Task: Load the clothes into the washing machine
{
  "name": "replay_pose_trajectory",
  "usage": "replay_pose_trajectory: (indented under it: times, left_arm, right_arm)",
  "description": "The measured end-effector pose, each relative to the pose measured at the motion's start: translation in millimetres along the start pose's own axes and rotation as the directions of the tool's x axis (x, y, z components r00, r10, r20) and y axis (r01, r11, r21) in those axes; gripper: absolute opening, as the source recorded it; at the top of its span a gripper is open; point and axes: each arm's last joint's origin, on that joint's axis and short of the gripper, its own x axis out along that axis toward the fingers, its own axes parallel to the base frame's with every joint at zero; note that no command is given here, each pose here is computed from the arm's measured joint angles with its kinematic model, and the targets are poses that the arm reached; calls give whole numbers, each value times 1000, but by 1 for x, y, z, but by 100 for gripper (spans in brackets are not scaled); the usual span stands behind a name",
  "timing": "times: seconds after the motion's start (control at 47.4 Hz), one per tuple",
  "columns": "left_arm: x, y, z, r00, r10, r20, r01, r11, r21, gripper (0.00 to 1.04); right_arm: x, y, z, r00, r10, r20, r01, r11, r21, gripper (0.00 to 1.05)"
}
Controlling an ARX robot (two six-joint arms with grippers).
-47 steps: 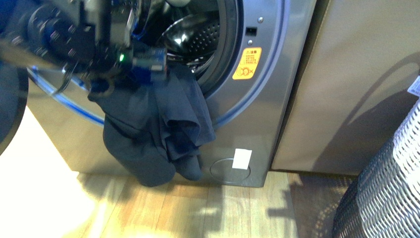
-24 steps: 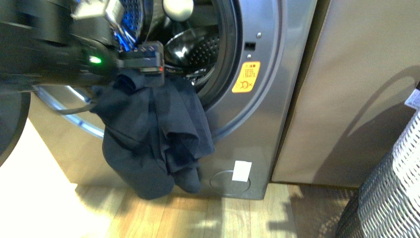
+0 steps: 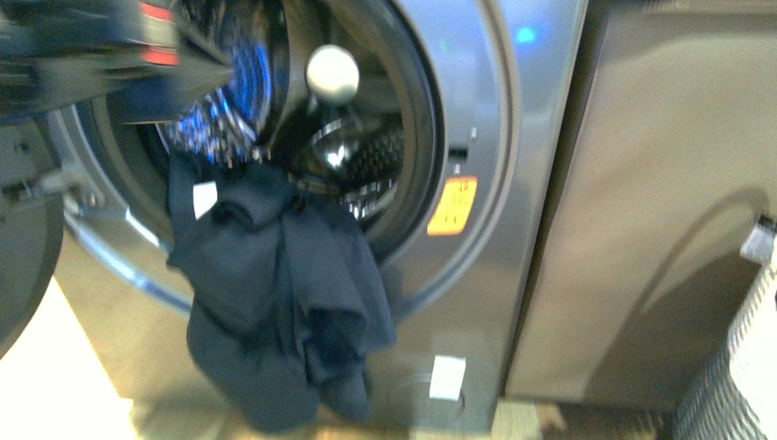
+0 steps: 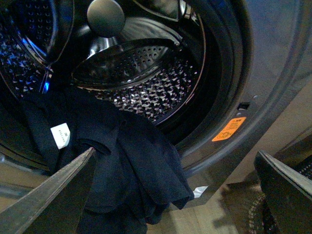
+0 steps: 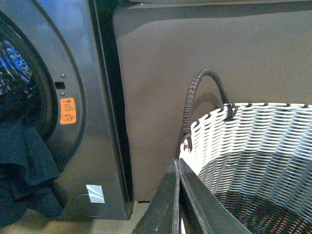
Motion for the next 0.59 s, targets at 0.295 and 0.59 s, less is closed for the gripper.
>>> replay_pose_trajectory:
  times: [0.295, 0.59]
  left_arm:
    - [-68, -15, -4, 997, -47, 64, 48, 999, -20, 98]
    - [-129, -26, -59, 957, 280, 75, -282, 959, 25, 68]
  right_arm:
    - [0, 0, 0, 1000, 0, 0, 0, 1000, 0, 2]
    - [0, 0, 0, 1000, 0, 0, 0, 1000, 0, 2]
